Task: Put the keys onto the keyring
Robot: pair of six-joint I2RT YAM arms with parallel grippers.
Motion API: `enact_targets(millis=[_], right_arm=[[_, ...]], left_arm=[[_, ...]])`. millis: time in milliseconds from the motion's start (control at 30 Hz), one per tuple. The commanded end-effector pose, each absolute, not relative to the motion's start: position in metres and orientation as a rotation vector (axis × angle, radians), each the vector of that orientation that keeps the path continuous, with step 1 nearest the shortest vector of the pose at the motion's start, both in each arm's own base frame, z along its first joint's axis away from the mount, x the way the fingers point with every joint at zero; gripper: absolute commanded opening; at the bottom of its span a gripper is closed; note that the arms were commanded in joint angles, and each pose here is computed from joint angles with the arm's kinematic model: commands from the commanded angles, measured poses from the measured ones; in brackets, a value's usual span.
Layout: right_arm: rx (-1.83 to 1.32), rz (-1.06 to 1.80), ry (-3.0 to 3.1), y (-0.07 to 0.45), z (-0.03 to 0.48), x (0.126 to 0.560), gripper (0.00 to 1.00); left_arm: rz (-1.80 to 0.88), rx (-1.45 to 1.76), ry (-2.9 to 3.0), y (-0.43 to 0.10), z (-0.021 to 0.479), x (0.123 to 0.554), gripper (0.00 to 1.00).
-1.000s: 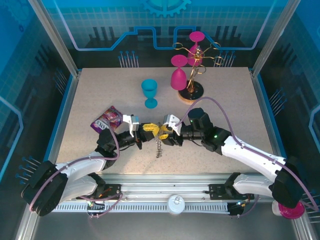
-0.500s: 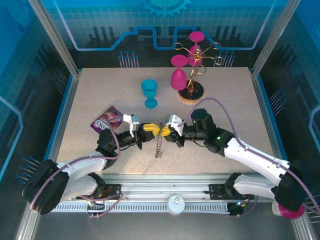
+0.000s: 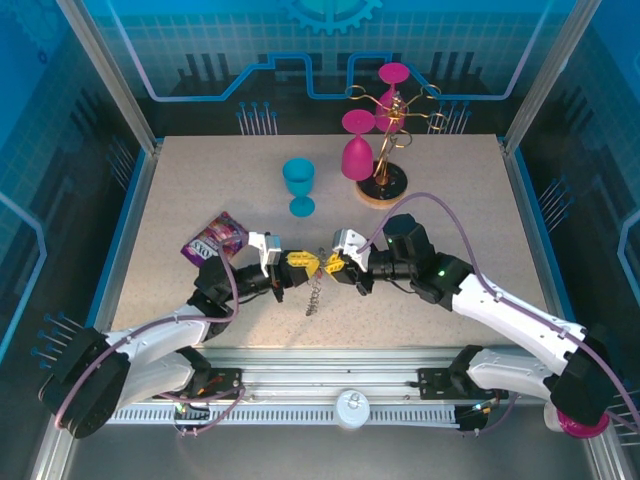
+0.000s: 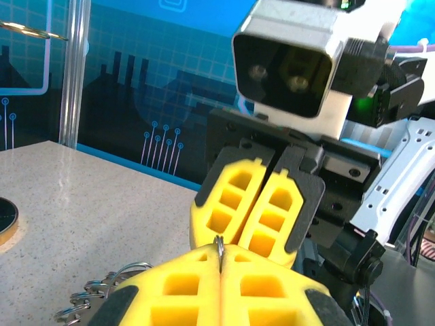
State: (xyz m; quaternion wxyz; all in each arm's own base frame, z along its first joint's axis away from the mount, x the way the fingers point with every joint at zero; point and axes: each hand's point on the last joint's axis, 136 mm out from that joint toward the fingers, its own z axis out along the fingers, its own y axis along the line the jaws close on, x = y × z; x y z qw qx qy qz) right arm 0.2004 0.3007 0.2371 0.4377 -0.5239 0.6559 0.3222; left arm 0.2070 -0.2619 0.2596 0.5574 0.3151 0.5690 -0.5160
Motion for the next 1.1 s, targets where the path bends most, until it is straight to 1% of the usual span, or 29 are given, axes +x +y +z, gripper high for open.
enact_targets(millis=[0,333,567,700,933,967,1033,1067], right_arm=[[-1.329,0.795,1.616,0.301,0.249,0.202,0.08],[-1.341,0.803,1.599,0.309,0.256,0.203,0.06],[-1.309,0.718,1.591,0.298,0.262,0.207,0.02],[-1.315,0.694,1.585,0.295,0.264,0.206,0.01],[-1.372,0.650,1.613,0.295,0.258,0.208,0.00],[-1.377,0.642,1.615,0.295,0.258,0.209,0.00],[-1.393,0.621,1.621,0.296,0.258,0.210,0.00],[-1.401,0.609,1.629,0.296,0.257,0.211,0.00]], left_arm=[[-1.197,0.800,1.278,-0.262,0.271,0.198,0.00],[-1.194,0.804,1.291,-0.261,0.269,0.197,0.00],[-1.147,0.846,1.365,-0.262,0.257,0.198,0.00],[-1.107,0.900,1.432,-0.263,0.244,0.198,0.00],[-1.051,0.927,1.484,-0.261,0.237,0.202,0.00],[-1.041,0.917,1.490,-0.260,0.236,0.204,0.08],[-1.018,0.891,1.495,-0.258,0.236,0.207,0.31],[-1.005,0.873,1.493,-0.255,0.237,0.209,0.38]])
